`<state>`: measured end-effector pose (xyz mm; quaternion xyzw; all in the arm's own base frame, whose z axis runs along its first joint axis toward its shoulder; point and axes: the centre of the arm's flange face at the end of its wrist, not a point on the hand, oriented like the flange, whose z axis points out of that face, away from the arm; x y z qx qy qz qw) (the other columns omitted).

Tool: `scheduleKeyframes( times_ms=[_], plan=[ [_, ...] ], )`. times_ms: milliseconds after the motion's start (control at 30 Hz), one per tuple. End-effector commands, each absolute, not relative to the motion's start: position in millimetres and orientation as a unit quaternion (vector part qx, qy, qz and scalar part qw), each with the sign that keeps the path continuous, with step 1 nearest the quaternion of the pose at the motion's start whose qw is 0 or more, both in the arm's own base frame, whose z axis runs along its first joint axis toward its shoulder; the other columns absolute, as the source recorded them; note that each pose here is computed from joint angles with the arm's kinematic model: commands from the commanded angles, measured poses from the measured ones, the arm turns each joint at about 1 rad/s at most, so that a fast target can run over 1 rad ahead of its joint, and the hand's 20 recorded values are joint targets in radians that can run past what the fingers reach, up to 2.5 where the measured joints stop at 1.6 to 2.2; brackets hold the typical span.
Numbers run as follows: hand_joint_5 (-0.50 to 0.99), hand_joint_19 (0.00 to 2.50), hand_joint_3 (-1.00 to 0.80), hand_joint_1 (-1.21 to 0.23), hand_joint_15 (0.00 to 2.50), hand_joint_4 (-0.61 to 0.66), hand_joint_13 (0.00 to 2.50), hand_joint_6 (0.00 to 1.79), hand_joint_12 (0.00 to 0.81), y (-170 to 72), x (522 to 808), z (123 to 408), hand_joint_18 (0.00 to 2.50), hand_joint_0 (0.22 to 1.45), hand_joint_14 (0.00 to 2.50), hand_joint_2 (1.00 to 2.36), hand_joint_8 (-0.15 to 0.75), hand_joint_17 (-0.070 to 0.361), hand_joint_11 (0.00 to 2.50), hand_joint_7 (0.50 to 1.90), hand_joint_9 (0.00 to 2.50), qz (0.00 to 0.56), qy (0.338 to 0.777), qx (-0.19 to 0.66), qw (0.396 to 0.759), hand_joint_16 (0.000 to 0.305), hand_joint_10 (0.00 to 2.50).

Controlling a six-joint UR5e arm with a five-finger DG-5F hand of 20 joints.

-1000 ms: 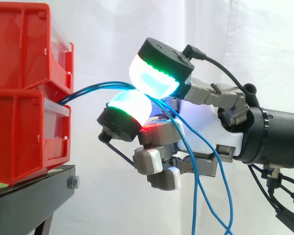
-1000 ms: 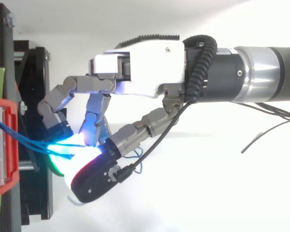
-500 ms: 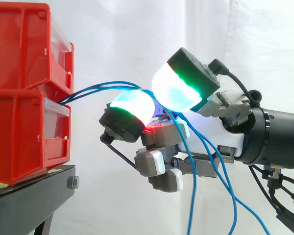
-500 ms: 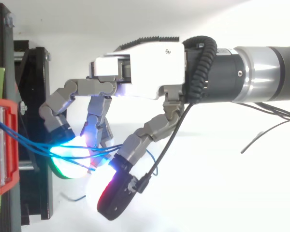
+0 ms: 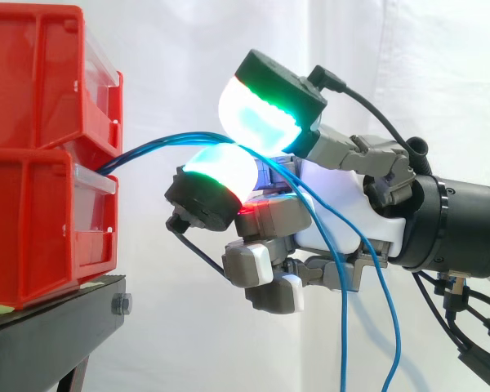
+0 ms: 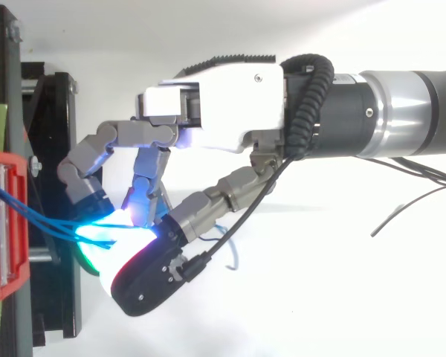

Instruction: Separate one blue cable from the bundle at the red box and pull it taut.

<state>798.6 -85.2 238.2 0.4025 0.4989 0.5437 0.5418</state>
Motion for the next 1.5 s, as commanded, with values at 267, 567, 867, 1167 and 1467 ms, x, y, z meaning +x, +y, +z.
scheduleKeyframes(
  times_ms=[267, 567, 867, 1167, 1467],
  plan=[
    [-0.17, 0.74, -0.42, -0.97, 0.68, 0.09, 1.08, 0.91, 0.416, -85.2, 798.4, 238.1, 1.15, 0.83, 0.02, 1.01, 0.403, 0.121, 1.17, 1.45, 1.16, 0.543, 0.499, 0.403, 0.541, 0.054, 0.02],
    [-0.13, 0.72, -0.5, -0.97, 0.68, 0.2, 1.09, 0.9, 0.406, -85.1, 798.7, 238.4, 1.18, 0.65, 0.02, 1.0, 0.416, 0.119, 1.2, 1.47, 1.24, 0.544, 0.499, 0.402, 0.542, 0.053, 0.02],
    [-0.11, 0.75, -0.5, -0.62, 0.68, 0.21, 1.14, 0.87, 0.431, -85.1, 798.6, 238.3, 1.22, 0.53, 0.02, 1.0, 0.424, 0.13, 1.14, 1.35, 1.32, 0.544, 0.499, 0.402, 0.541, 0.058, 0.02],
    [-0.12, 0.79, -0.3, -0.7, 0.7, 0.18, 1.13, 0.86, 0.432, -84.9, 799.6, 240.7, 1.2, 0.61, 0.02, 1.02, 0.415, 0.124, 1.15, 1.42, 1.27, 0.546, 0.498, 0.4, 0.543, 0.055, 0.02],
    [-0.15, 0.73, -0.25, -0.95, 0.68, 0.08, 1.07, 0.89, 0.423, -84.8, 800.3, 242.2, 1.16, 0.76, 0.02, 1.02, 0.407, 0.123, 1.16, 1.57, 1.17, 0.546, 0.497, 0.399, 0.544, 0.055, 0.02]
  ],
)
